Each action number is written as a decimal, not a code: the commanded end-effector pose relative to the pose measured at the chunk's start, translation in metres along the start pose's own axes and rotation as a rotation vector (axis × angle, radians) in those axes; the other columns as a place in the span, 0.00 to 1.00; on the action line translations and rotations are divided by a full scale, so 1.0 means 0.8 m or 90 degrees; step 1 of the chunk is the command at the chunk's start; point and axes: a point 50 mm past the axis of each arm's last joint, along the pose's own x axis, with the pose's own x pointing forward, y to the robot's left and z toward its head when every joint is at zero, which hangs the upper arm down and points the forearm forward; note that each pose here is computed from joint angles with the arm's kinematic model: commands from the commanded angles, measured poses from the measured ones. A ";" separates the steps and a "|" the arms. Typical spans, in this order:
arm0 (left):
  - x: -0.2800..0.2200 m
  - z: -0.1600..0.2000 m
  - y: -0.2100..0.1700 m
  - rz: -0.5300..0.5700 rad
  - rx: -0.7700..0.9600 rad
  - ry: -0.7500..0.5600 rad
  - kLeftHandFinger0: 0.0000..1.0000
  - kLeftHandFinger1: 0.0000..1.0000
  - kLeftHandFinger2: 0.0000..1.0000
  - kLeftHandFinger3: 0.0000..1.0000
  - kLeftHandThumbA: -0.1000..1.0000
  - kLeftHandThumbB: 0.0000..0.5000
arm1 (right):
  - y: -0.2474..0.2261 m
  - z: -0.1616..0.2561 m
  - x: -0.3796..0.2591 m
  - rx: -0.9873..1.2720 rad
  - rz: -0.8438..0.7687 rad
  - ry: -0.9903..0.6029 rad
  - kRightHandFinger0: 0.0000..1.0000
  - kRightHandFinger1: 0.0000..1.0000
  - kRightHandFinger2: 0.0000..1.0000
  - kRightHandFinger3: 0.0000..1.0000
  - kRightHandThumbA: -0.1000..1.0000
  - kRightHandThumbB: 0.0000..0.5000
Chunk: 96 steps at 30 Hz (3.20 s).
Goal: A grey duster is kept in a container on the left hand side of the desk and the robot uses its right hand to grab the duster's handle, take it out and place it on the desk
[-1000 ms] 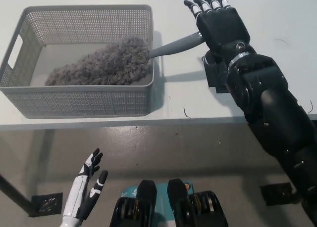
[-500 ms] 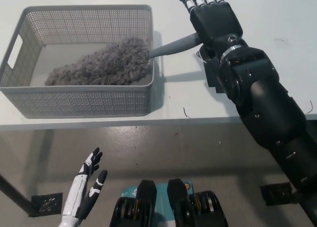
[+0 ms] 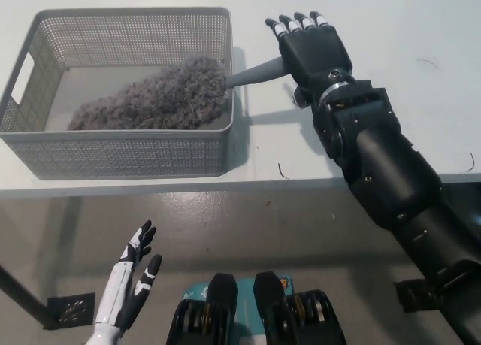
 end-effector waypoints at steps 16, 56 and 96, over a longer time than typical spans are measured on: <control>0.016 0.014 -0.001 -0.015 0.009 -0.042 1.00 1.00 1.00 1.00 0.93 0.03 | -0.054 0.049 0.042 -0.010 -0.290 -0.100 0.85 0.77 0.79 1.00 0.76 1.00; 0.028 0.018 0.000 -0.030 0.024 -0.049 1.00 1.00 1.00 1.00 0.93 0.00 | -0.080 -0.029 0.048 0.830 -0.367 0.062 0.00 0.00 0.36 0.16 0.06 0.07; 0.004 0.008 0.011 0.016 0.002 -0.026 1.00 1.00 1.00 1.00 0.96 0.00 | 0.032 -0.320 -0.067 0.394 -0.303 0.226 0.00 0.22 0.53 0.33 0.00 0.13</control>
